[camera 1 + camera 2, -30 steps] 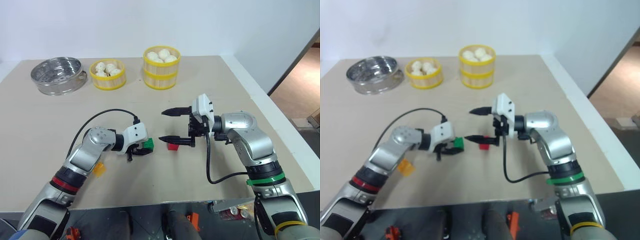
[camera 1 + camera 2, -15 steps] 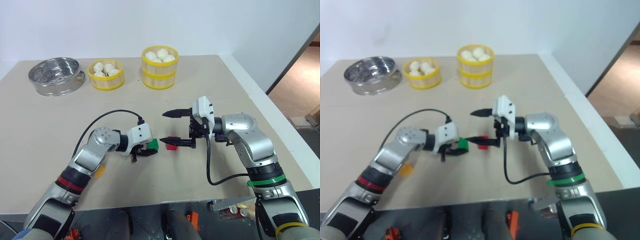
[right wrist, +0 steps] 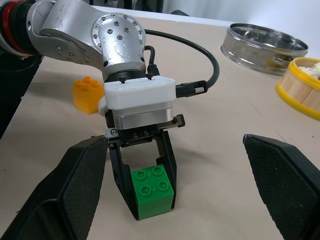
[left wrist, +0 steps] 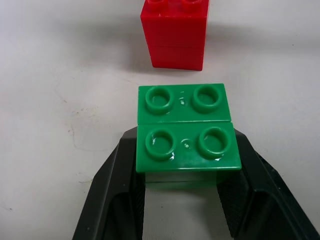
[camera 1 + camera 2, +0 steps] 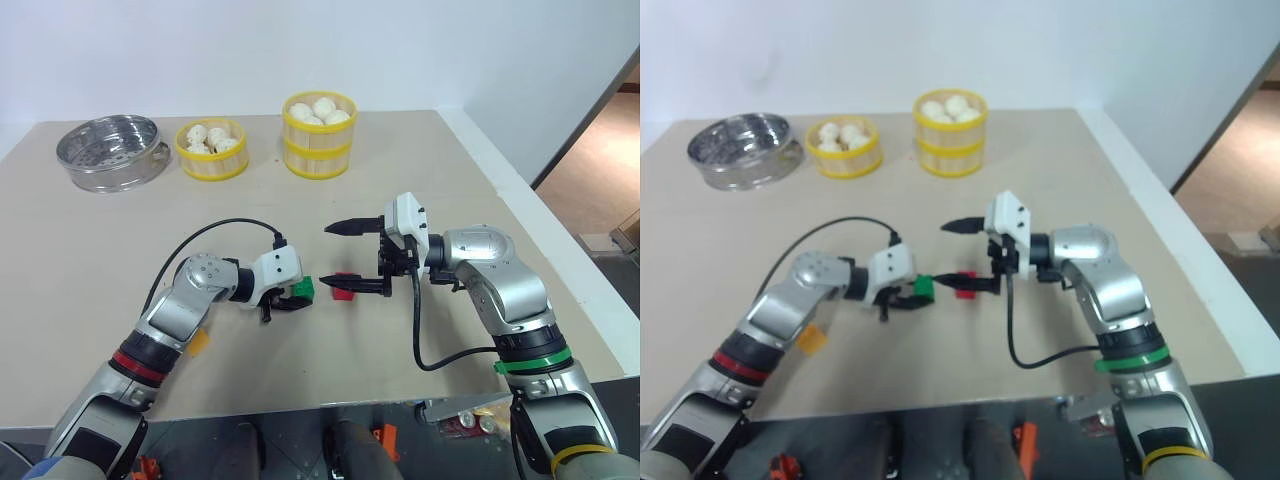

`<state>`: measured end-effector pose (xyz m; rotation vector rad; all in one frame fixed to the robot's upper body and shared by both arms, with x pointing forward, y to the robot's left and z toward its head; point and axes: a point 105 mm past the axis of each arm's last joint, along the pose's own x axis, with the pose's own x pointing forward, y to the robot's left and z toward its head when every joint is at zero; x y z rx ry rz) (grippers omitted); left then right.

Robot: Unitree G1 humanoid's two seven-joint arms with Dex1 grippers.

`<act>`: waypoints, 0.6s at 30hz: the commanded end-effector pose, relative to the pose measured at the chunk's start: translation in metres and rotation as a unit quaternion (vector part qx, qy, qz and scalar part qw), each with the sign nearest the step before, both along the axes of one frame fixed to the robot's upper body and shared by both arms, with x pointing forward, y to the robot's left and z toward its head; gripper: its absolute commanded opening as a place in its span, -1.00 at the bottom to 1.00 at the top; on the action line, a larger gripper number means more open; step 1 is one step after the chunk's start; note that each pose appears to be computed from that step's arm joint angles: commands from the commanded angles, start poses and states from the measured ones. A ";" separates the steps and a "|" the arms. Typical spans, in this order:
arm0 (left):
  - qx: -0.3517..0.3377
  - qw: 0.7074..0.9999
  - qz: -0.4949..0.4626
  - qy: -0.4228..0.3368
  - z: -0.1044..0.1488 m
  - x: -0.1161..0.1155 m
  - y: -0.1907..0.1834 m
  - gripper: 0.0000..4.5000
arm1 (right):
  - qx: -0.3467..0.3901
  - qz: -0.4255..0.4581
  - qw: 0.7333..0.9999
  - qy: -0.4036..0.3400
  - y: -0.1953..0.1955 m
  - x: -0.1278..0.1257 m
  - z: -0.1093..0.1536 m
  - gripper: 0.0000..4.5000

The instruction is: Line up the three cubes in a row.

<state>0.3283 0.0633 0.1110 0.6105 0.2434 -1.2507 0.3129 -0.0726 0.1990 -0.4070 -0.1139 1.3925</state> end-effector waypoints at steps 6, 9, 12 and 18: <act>0.010 1.000 0.002 0.000 0.003 0.000 0.004 0.35 | -0.003 0.009 1.000 -0.016 -0.001 -0.004 0.006 1.00; 0.015 1.000 0.001 -0.009 0.008 0.000 0.008 0.80 | -0.005 0.009 1.000 -0.015 -0.001 -0.004 0.005 1.00; 0.017 1.000 -0.004 -0.016 0.014 -0.002 0.010 0.98 | -0.005 0.010 1.000 -0.015 -0.001 -0.004 0.005 1.00; 0.009 1.000 -0.009 -0.022 0.033 -0.008 0.015 0.98 | -0.007 0.011 1.000 -0.015 -0.001 -0.004 0.005 1.00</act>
